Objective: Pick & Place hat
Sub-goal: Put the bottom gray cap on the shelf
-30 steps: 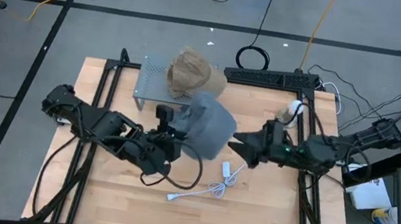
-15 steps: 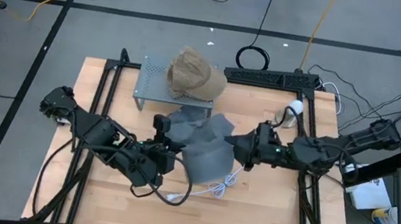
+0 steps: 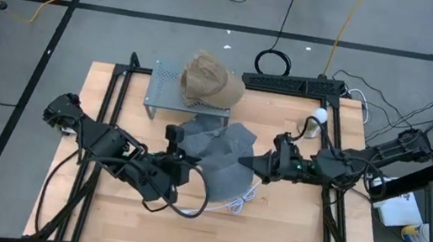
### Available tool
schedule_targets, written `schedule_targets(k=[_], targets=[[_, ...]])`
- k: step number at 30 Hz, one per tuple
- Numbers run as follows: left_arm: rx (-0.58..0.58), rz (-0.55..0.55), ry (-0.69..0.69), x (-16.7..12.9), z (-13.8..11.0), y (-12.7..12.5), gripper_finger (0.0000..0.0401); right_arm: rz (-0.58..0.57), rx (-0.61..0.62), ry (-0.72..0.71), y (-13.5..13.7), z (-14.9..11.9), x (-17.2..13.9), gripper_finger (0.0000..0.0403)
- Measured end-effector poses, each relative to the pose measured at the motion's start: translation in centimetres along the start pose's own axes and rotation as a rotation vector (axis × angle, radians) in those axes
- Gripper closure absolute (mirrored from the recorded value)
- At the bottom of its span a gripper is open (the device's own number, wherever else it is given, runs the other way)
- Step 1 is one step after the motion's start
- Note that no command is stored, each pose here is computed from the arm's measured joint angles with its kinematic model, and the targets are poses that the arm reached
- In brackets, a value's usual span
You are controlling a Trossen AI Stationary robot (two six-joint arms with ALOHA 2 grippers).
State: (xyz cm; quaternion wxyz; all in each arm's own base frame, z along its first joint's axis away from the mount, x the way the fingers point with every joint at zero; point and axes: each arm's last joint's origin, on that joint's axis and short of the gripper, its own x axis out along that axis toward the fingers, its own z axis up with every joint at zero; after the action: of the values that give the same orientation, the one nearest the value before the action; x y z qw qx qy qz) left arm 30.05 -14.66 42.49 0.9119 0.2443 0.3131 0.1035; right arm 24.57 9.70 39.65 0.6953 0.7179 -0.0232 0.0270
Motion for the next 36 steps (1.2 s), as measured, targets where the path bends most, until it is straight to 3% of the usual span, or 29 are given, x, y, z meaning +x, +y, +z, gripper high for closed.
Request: schedule_targets(k=[5, 12, 19, 27, 33, 36], targets=[[-0.147, 0.001, -0.071, -0.5, 0.7, 0.8, 0.0319, 0.011, -0.064, 0.001, 0.6, 0.3, -0.8, 0.0398], [-0.448, 0.000, -0.264, -2.5, 2.1, 3.7, 0.0195, 0.018, -0.255, -0.060, 2.6, 2.0, -4.1, 0.0400], [-0.832, -0.045, -0.418, -3.7, 2.8, 7.3, 0.0114, 0.107, -0.732, -0.238, 5.9, 4.3, -8.6, 0.0400], [-1.202, -0.224, -0.609, -2.9, 3.8, 11.2, 0.0080, 0.226, -1.290, -0.328, 7.9, 4.9, -10.4, 0.0400], [-1.476, -0.348, -0.654, -1.8, 3.6, 13.8, 0.0083, 0.158, -1.653, -0.378, 7.8, 4.8, -10.3, 0.0400], [-1.574, -0.391, -0.646, -1.3, 3.3, 14.7, 0.0090, 0.042, -1.833, -0.434, 7.6, 4.9, -10.0, 0.0400]])
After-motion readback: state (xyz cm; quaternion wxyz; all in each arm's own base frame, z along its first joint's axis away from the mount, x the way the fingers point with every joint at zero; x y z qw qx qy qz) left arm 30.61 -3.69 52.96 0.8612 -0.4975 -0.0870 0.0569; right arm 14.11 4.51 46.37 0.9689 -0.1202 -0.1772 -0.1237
